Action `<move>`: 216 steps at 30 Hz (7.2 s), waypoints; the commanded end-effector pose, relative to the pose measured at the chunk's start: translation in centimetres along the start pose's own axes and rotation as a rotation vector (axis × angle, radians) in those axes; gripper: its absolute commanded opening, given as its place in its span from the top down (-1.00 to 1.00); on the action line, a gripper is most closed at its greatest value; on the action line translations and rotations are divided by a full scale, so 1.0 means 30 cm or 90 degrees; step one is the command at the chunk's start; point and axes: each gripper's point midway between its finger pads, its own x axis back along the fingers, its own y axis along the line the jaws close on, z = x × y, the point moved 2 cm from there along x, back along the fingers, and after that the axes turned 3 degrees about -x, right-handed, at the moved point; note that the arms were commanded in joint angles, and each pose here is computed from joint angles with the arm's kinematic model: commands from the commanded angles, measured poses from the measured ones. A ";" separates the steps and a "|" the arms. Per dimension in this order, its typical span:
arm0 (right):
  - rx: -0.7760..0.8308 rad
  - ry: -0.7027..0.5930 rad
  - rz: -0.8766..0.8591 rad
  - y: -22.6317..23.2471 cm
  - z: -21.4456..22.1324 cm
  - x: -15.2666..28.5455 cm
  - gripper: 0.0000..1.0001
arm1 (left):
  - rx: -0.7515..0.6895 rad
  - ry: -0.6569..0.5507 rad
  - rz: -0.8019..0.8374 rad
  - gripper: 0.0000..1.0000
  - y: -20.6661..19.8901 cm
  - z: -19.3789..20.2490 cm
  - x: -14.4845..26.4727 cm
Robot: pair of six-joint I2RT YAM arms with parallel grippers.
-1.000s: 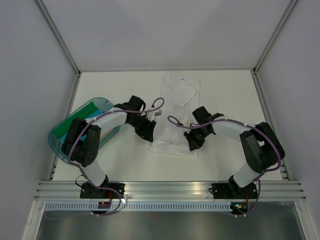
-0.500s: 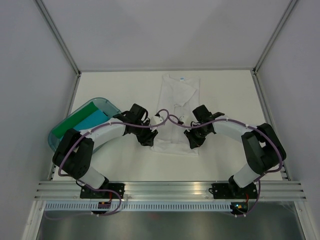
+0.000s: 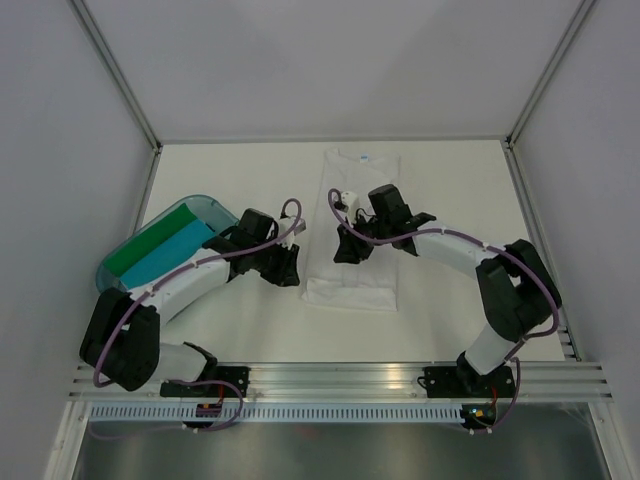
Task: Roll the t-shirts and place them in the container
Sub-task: Roll the tshirt
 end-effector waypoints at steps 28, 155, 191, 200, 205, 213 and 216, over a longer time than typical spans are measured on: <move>0.076 -0.008 -0.165 0.119 0.106 -0.298 0.11 | 0.262 -0.045 -0.032 0.04 0.029 0.073 -0.132; 0.399 0.246 0.151 -0.005 0.502 0.144 0.02 | -0.677 0.033 0.086 0.73 -0.052 0.147 -0.213; 0.277 0.245 -0.187 0.216 0.467 0.252 0.99 | -0.328 0.176 0.385 0.95 -0.153 0.147 -0.003; 0.209 0.271 -0.176 0.095 0.449 0.205 0.99 | -0.275 0.198 0.358 0.95 -0.036 0.102 -0.085; 0.178 0.276 -0.131 0.022 0.467 0.183 0.85 | -0.262 0.202 0.341 0.95 -0.005 0.059 -0.119; 0.156 0.261 -0.034 -0.057 0.449 0.173 0.52 | -0.273 0.204 0.322 0.74 0.020 0.029 -0.136; 0.147 0.262 0.005 -0.087 0.439 0.172 0.43 | -0.272 0.203 0.312 0.65 0.029 0.024 -0.142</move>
